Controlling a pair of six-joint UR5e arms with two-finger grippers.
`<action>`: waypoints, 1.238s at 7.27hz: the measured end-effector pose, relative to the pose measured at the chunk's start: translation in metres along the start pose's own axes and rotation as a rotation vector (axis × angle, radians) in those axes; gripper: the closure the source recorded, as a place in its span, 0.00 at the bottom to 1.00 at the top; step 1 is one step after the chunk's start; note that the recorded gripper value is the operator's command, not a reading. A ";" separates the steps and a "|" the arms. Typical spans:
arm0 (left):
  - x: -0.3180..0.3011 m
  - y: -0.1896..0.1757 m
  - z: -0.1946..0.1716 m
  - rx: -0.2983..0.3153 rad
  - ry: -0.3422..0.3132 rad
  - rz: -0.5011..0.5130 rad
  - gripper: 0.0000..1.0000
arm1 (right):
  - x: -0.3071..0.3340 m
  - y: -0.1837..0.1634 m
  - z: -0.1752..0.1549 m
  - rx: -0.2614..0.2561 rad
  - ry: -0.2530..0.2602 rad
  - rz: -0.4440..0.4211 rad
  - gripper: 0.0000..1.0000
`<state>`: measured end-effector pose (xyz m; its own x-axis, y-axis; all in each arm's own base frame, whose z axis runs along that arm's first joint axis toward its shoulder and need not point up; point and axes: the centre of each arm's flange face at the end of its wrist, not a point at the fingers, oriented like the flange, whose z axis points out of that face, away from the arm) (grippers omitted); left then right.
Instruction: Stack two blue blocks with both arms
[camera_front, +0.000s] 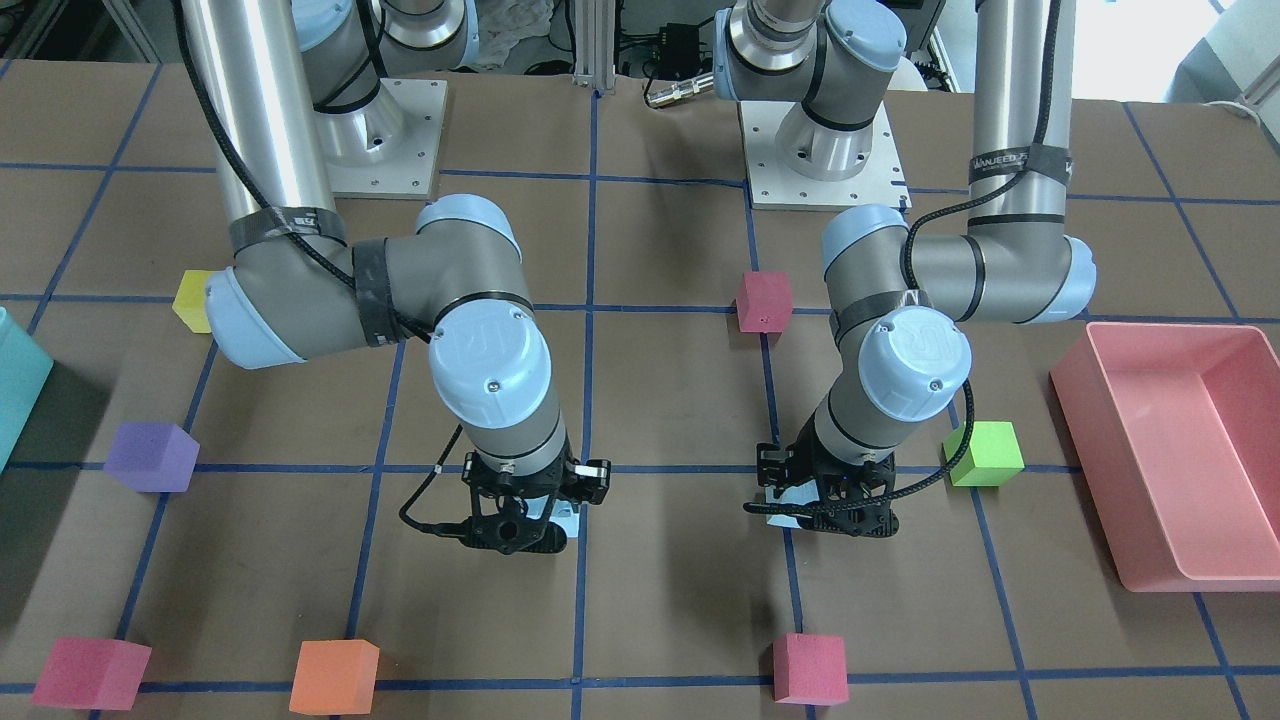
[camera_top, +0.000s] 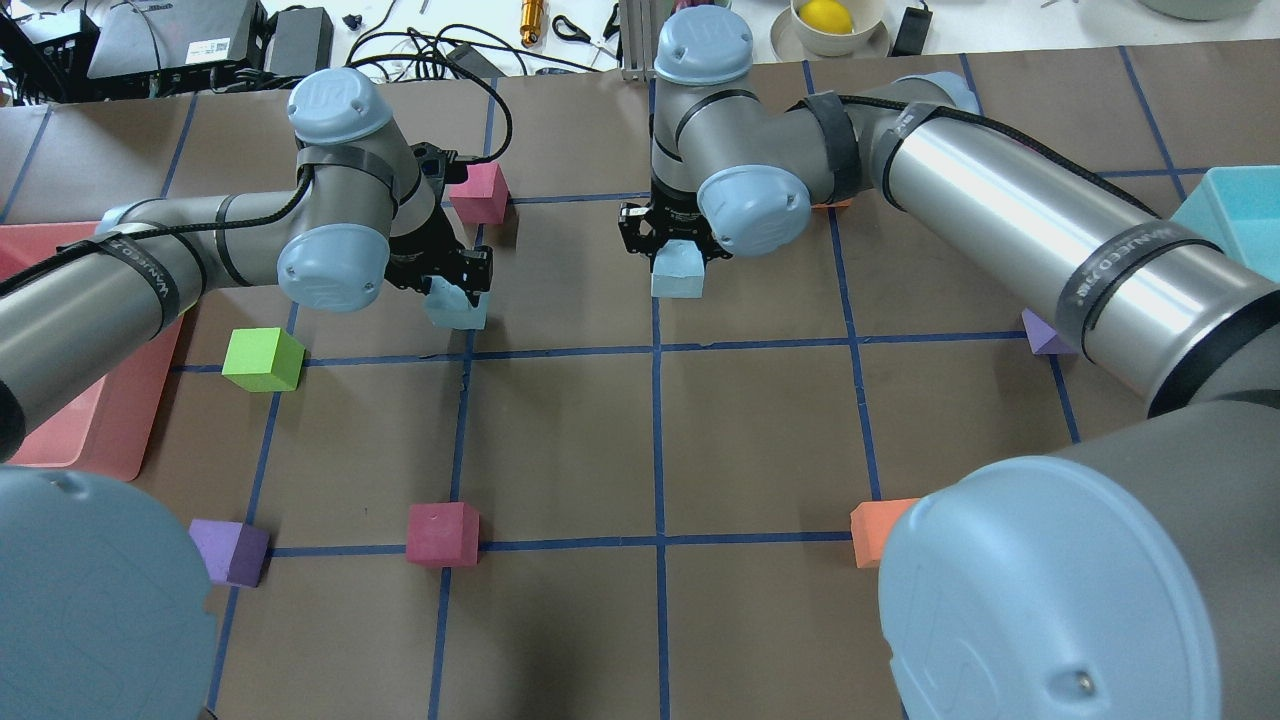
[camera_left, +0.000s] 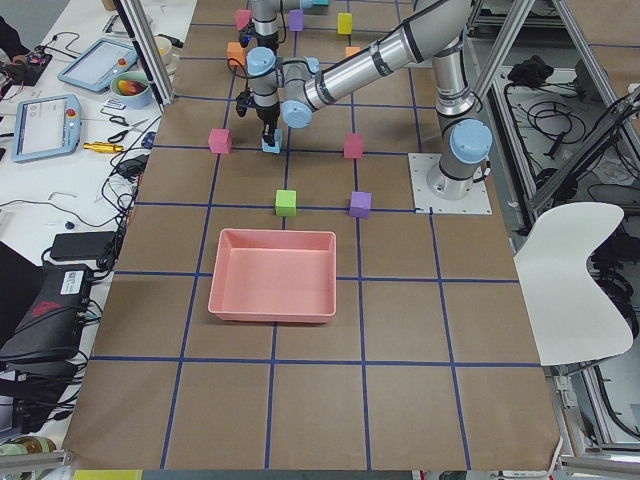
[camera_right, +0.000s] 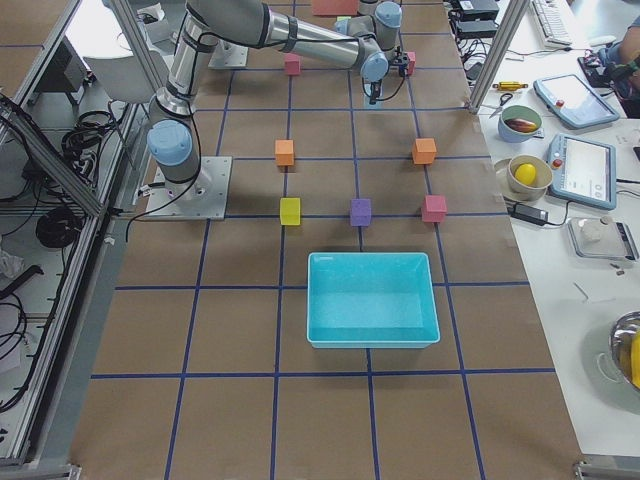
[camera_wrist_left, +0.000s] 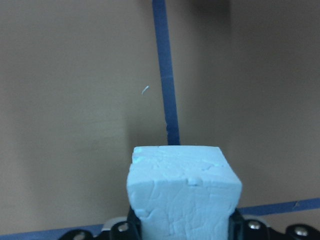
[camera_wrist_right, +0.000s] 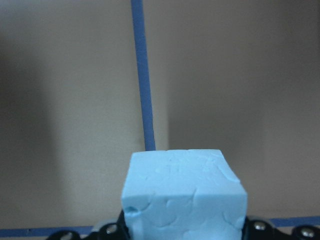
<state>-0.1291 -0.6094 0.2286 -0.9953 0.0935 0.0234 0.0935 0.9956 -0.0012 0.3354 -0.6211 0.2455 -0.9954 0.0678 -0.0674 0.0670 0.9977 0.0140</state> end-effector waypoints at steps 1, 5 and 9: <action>0.000 -0.005 -0.005 -0.001 0.000 -0.003 0.91 | -0.005 0.001 0.009 -0.008 0.003 -0.010 1.00; 0.001 -0.030 -0.045 -0.056 0.005 -0.027 0.91 | -0.011 -0.004 0.038 -0.008 0.001 -0.014 1.00; 0.034 -0.038 -0.066 -0.033 0.000 -0.032 0.91 | -0.018 0.000 0.051 -0.025 0.001 -0.015 0.07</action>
<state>-0.1652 -0.6445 0.2955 -0.9978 0.0616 0.0228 0.0623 0.9975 0.0328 0.3567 -0.6221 0.1961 -0.9963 0.0526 -0.0673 0.0501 0.9980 0.0383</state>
